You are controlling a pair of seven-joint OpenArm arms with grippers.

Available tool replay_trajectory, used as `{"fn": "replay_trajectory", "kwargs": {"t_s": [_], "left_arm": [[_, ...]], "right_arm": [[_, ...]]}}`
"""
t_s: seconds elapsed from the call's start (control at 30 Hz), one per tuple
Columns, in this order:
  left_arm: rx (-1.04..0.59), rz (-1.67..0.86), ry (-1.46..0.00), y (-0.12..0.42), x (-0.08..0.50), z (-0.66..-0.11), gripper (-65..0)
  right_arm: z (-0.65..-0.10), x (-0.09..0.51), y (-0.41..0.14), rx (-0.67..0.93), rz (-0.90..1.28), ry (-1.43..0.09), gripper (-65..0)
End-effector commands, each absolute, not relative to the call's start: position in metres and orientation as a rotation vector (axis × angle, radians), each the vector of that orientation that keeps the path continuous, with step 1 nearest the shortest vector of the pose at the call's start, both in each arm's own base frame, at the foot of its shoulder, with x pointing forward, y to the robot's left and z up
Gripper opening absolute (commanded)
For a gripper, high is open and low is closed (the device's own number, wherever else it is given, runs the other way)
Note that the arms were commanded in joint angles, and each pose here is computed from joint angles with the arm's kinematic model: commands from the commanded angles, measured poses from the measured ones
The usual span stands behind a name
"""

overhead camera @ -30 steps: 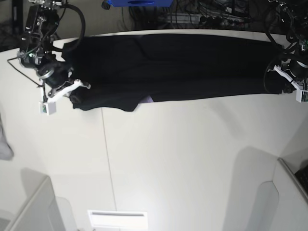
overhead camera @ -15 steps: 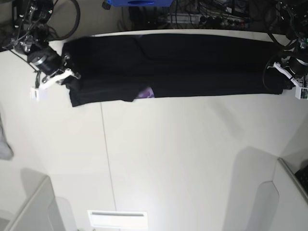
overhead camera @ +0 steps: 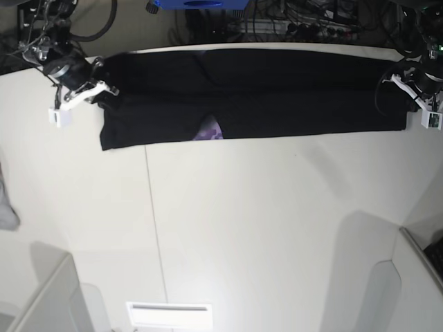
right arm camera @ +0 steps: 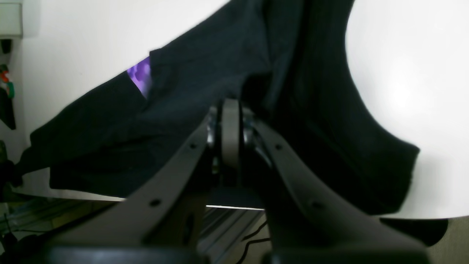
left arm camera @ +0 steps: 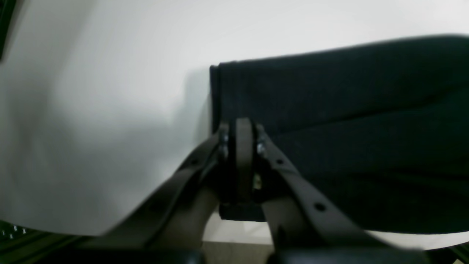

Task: Fold the T-shirt properly
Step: 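Lift both hem corners and fold the hem over onto the collar edge, then lower the folded edge and pull it taut with both grippers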

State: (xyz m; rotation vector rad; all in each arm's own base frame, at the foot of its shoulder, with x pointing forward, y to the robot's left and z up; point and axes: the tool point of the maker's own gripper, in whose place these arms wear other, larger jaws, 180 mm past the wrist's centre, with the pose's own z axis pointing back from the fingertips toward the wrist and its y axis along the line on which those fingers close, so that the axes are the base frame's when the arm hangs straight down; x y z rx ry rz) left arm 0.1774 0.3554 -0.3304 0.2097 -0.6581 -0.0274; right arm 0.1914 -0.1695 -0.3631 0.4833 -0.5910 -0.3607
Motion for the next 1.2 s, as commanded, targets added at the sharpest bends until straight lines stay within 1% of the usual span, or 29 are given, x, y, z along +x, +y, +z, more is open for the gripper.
{"fn": "replay_trajectory", "kwargs": {"t_s": [0.0, 0.4, 0.77, 0.97, 1.17], "left_arm": [[0.229, -0.045, -0.686, 0.359, 0.181, -0.321, -65.0], [0.223, -0.057, -0.623, 0.357, 0.161, -0.333, -65.0], [0.221, -0.052, -0.607, 0.358, 0.158, -0.336, -65.0], [0.220, -0.051, -0.604, 0.358, 0.157, -0.337, -65.0], [0.220, -0.051, -0.585, 0.358, 0.150, -0.340, -65.0]], "right_arm": [[-0.355, 0.194, -0.172, 0.482, -0.346, -0.622, -65.0], [-0.363, 0.183, -0.173, 0.469, -0.349, -0.590, -65.0], [-0.364, 0.182, -0.176, 0.460, -0.356, -0.587, -65.0], [-0.372, 0.178, -0.185, 0.375, -0.332, -0.571, -65.0], [-0.373, 0.177, -0.185, 0.373, -0.333, -0.568, -65.0]]}}
